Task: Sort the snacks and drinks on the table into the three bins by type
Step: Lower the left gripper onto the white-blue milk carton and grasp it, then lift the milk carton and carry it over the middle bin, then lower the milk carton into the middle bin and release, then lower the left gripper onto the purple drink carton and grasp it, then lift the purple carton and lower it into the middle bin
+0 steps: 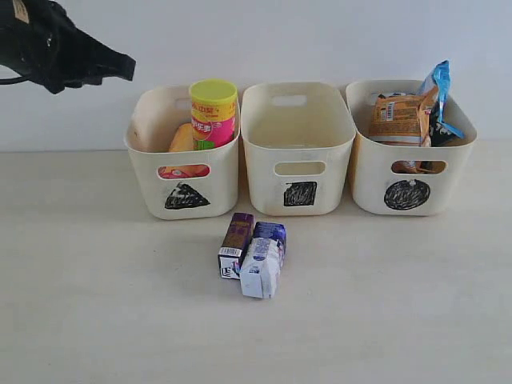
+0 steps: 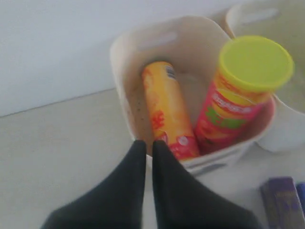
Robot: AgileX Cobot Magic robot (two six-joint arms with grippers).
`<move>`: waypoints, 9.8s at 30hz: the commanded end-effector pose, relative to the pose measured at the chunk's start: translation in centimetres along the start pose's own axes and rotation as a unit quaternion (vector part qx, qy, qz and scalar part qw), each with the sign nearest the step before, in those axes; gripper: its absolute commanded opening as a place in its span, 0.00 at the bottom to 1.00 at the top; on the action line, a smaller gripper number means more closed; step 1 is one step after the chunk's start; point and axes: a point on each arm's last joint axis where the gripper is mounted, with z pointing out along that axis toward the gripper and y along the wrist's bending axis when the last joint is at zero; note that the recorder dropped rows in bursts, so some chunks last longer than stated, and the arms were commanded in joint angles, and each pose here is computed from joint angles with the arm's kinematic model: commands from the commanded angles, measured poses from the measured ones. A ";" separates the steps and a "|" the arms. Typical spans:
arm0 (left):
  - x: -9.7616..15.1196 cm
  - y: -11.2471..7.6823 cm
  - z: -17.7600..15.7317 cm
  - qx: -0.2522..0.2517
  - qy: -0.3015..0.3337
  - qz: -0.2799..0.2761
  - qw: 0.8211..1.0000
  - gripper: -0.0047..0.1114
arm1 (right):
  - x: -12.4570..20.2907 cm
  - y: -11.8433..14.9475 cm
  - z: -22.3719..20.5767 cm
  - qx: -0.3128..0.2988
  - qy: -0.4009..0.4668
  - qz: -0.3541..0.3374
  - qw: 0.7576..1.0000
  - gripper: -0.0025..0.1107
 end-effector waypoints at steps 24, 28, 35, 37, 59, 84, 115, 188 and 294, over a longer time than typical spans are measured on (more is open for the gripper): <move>6.2 -15.2 -1.4 0.295 0.262 0.054 0.917 0.55 | -0.1 0.0 -0.1 0.001 -0.004 0.000 1.000 0.02; 7.4 -16.2 0.5 0.282 0.295 0.031 0.912 0.70 | -0.1 0.0 -0.1 0.001 -0.004 0.000 1.000 0.02; 9.5 -17.3 4.4 0.250 0.328 -0.017 0.911 0.70 | -0.1 0.0 -0.1 0.001 -0.004 0.000 1.000 0.02; 10.1 -17.6 5.5 0.240 0.330 -0.031 0.913 0.70 | -0.1 0.0 -0.1 0.001 -0.004 0.000 1.000 0.02; 11.4 -19.0 12.5 0.172 0.306 -0.050 0.935 0.70 | -0.1 0.0 -0.1 0.001 -0.004 0.000 1.000 0.02; 11.8 -19.6 14.2 0.178 0.265 -0.070 0.945 0.07 | -0.1 0.0 -0.1 0.001 -0.004 0.000 1.000 0.02; 1.7 -16.3 0.3 0.277 0.129 -0.019 0.952 0.07 | -0.1 0.0 -0.1 0.001 -0.004 0.000 1.000 0.02; -2.2 -18.8 10.8 0.216 -0.143 0.030 0.965 0.07 | -0.1 0.0 -0.1 0.001 -0.004 0.000 1.000 0.02; -2.8 -16.1 6.6 0.182 -0.051 -0.100 0.977 0.07 | -0.1 0.0 -0.1 0.001 -0.004 0.001 1.000 0.02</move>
